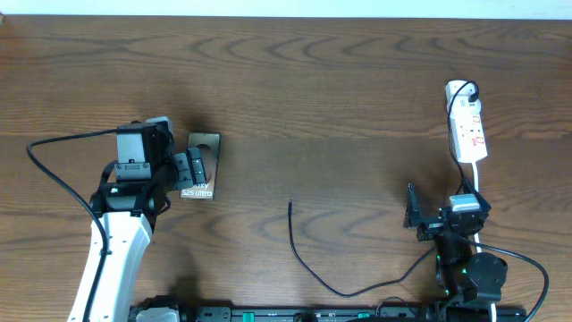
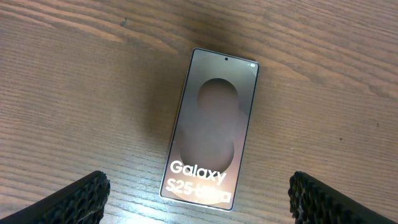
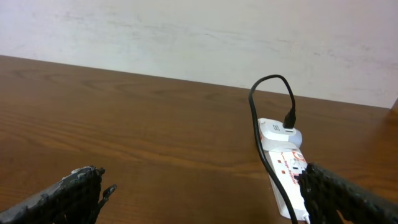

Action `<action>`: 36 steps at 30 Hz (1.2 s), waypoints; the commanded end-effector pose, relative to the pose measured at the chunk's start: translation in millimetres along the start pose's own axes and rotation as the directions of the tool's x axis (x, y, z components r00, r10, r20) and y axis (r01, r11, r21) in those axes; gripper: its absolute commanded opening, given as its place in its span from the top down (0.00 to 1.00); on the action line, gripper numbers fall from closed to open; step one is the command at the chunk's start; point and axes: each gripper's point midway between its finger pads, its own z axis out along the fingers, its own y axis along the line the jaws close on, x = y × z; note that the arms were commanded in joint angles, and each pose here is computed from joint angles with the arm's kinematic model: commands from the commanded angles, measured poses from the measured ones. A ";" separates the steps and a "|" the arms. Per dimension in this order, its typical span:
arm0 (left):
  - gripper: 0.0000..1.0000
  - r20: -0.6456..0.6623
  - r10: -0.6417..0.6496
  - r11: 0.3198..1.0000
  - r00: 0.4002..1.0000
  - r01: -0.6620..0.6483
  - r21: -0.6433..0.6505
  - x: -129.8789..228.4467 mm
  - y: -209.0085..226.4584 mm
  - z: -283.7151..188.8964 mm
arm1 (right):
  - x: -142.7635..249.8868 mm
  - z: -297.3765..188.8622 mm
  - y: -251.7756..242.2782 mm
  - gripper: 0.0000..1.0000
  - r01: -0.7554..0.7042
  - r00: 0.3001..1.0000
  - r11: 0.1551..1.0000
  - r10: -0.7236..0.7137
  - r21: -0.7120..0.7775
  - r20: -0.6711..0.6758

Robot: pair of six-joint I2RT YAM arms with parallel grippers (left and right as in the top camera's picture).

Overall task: Plug charger to phone and switch on socket
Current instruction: 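Move the left gripper forward over the Galaxy phone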

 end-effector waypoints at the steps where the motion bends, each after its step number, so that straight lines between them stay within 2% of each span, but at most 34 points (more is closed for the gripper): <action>1: 0.07 0.023 0.016 1.000 1.000 -0.016 0.014 -9.1 -2.9 -4.3 | 0.5 -0.2 -0.1 0.01 -0.010 1.000 1.000 0.010 0.003 0.000; 10: 0.07 0.002 0.022 1.000 1.000 -0.022 0.014 -5.6 -2.9 -4.6 | 0.5 -0.2 0.0 0.01 -0.010 1.000 1.000 0.010 0.003 0.000; 15: 0.07 -0.124 0.055 0.997 0.991 -0.062 -0.053 -17.3 0.5 -13.4 | 0.5 -0.2 0.0 0.01 -0.011 1.000 1.000 0.011 0.003 0.000; 18: 0.07 -0.194 0.072 0.996 0.978 -0.082 -0.041 -36.0 -12.2 -12.9 | 0.5 -0.2 0.0 0.01 -0.010 1.000 1.000 0.010 0.003 0.000; 26: 0.07 -0.338 0.101 0.992 0.935 -0.119 -0.031 -52.6 -29.4 18.7 | 0.5 -0.2 0.0 0.01 -0.010 1.000 1.000 0.010 0.003 0.000; 36: 0.07 -0.429 0.107 0.990 0.897 -0.135 -0.036 -35.7 -24.8 61.0 | 0.5 -0.2 0.0 0.01 -0.010 1.000 1.000 0.010 0.003 0.000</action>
